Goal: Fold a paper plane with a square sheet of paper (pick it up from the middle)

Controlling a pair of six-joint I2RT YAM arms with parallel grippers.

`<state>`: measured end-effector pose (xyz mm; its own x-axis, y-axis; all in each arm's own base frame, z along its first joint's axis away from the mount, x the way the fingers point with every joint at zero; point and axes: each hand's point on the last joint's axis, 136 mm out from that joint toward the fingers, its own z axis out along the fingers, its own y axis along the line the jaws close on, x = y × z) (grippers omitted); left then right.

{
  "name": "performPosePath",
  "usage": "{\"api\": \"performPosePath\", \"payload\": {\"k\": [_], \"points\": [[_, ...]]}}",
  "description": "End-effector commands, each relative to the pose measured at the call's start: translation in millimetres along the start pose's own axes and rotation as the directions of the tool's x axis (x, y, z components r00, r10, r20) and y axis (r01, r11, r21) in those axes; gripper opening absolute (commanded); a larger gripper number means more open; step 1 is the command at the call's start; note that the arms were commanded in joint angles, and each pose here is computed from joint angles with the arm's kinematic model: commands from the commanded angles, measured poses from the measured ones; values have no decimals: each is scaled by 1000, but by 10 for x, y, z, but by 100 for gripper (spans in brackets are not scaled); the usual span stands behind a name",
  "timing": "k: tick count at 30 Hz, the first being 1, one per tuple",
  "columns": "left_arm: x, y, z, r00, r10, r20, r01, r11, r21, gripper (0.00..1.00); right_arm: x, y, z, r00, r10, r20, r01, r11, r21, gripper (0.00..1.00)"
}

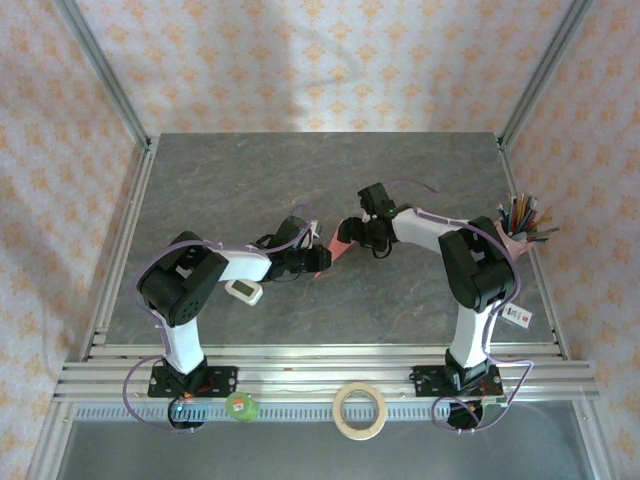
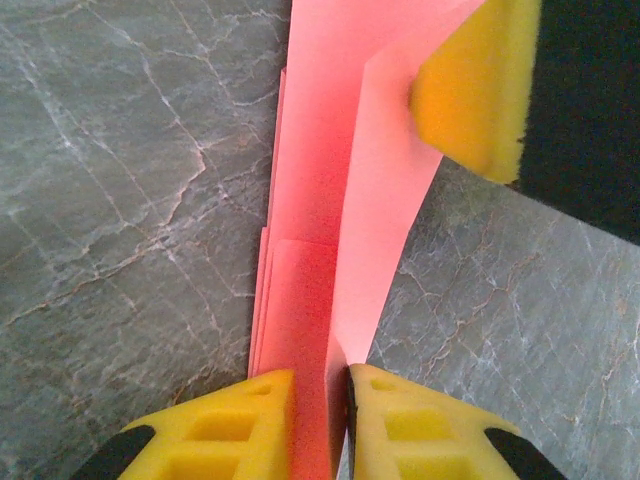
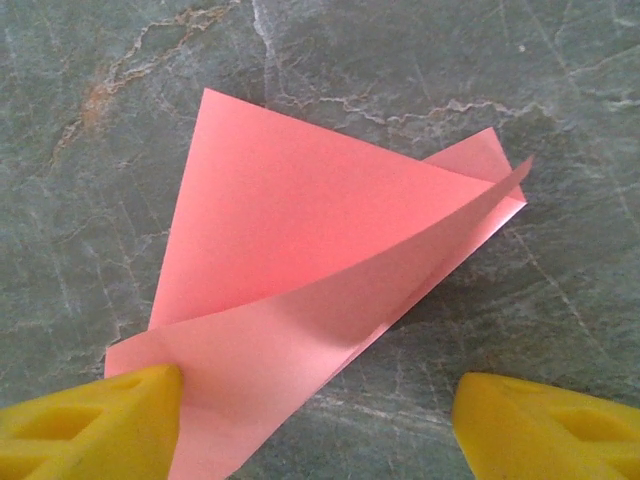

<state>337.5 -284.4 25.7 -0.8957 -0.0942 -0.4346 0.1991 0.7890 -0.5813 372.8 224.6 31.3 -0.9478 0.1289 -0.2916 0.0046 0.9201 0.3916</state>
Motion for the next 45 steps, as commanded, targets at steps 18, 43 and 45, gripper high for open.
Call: {"api": "performPosePath", "payload": {"k": [18,43,45], "points": [[59,-33,-19,993,-115,-22,117,985,126,15,-45,39,-6,992,-129,18,129,991,-33,77],[-146,-16,-250,998,-39,43,38,999,12,43,170,-396,459,992,-85,-93,99,983,155,76],[-140,-8,-227,999,-33,34,33,999,-6,44,187,-411,476,992,-82,-98,97,983,158,76]]}}
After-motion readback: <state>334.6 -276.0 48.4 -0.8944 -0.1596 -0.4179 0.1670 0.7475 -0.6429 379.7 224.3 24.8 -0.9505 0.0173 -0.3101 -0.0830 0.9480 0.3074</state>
